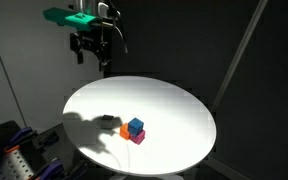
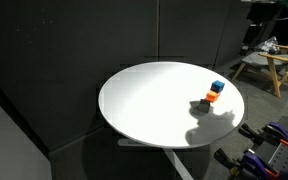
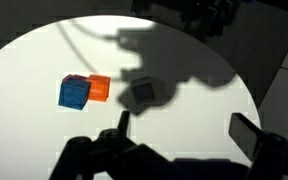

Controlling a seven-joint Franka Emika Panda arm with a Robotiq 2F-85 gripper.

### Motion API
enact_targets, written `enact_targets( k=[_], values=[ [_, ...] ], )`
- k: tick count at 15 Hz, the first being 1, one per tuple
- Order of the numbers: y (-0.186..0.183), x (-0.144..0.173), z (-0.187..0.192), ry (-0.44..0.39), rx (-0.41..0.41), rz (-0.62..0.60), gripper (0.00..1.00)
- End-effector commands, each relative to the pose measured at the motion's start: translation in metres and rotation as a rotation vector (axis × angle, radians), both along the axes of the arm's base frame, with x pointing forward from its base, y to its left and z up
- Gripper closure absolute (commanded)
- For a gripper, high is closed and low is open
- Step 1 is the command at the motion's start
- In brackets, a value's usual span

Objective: Pick up the blue block and put it on the table in between the gray and the orange block

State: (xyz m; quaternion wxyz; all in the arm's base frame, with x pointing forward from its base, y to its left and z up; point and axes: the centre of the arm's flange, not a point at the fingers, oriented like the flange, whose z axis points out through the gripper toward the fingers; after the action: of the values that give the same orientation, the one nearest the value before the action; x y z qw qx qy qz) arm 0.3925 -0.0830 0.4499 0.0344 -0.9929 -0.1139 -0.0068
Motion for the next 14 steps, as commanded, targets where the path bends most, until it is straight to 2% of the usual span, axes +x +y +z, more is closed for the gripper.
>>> enact_targets(
  k=[1,6,14],
  values=[
    [-0.002,0.033,-0.013,-0.046,-0.024,-0.062,0.0],
    [-0.026,0.069,-0.028,-0.086,-0.056,-0.243,0.0],
    [-0.081,0.099,-0.04,-0.053,-0.073,-0.499,0.0]
  ],
)
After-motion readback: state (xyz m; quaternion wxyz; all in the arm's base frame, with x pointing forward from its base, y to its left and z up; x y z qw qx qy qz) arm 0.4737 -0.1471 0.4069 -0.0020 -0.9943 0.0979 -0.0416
